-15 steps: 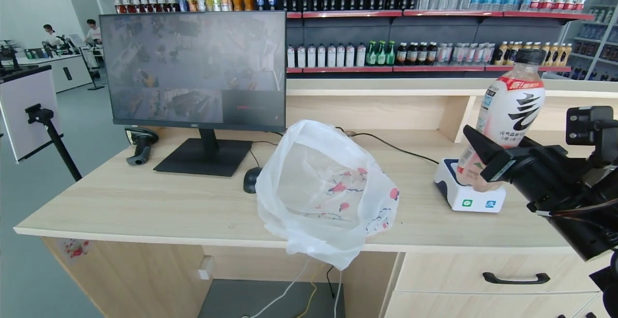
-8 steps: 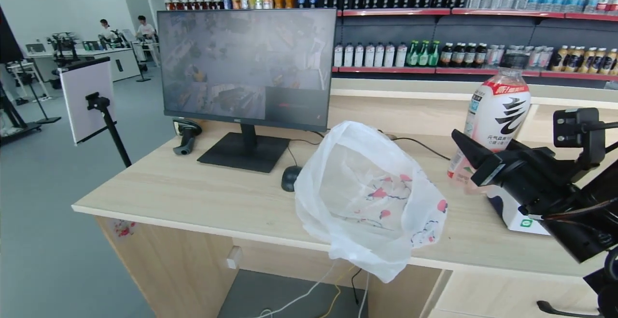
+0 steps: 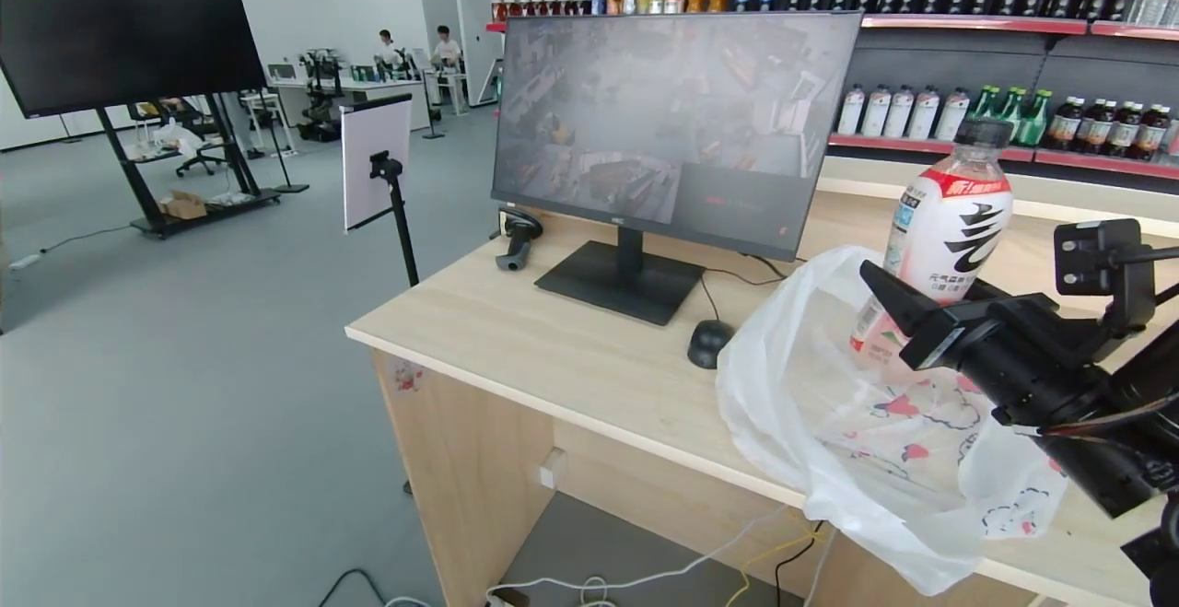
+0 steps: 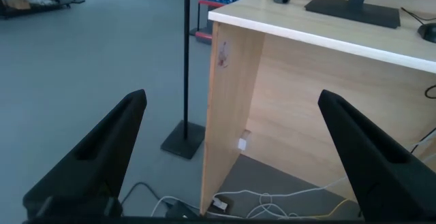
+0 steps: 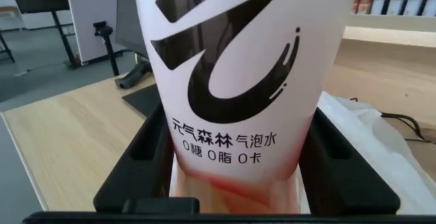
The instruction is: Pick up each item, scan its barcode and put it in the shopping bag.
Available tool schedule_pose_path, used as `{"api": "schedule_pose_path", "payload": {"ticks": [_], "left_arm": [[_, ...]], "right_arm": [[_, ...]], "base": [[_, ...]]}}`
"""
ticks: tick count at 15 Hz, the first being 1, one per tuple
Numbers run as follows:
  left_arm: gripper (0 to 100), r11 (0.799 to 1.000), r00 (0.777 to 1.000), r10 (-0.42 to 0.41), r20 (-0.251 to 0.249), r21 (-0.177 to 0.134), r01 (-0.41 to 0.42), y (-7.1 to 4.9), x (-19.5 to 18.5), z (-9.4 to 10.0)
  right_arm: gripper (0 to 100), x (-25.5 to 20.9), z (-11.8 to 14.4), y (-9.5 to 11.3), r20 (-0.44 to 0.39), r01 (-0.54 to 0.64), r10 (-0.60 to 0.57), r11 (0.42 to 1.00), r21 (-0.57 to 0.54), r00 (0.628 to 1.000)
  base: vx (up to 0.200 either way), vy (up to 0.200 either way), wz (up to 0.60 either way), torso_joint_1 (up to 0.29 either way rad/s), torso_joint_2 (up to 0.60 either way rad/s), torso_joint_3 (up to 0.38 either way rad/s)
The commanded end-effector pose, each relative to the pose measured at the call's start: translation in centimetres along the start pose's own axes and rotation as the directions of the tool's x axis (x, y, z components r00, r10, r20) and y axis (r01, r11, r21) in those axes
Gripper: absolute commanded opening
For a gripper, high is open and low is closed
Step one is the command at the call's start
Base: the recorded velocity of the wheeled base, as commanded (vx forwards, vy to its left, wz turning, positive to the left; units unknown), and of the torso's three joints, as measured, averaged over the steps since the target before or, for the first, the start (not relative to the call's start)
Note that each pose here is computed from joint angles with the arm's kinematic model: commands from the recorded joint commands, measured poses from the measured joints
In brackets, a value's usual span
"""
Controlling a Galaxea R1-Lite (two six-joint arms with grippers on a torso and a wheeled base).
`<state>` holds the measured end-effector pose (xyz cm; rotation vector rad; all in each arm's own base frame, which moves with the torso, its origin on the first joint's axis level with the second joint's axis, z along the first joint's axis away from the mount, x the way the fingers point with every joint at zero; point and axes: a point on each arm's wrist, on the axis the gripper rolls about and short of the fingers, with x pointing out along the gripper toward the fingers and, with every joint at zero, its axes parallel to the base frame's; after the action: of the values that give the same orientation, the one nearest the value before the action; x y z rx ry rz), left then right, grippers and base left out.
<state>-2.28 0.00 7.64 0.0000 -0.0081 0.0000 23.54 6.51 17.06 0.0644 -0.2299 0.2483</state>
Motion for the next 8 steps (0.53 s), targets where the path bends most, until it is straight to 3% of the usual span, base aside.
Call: {"api": "schedule_pose_path", "payload": {"ticks": [1,8], "left_arm": [[100,1.0,1.0,0.0,0.001,0.0,0.0,0.0,0.0,0.0],[100,1.0,1.0,0.0,0.001,0.002,0.0,0.0,0.0,0.0]], "right_arm": [[0,0.0,-0.9,1.2,-0.033,-0.048,0.048,0.999,0.015,0.998],[0,1.7,-3.4,1.7,-0.105,-0.055,0.059,0.998,0.034,0.993]], "base": [[0.0,0.0,0.0,0.0,0.0,0.0],[0.0,0.0,0.0,0.0,0.0,0.0]]}}
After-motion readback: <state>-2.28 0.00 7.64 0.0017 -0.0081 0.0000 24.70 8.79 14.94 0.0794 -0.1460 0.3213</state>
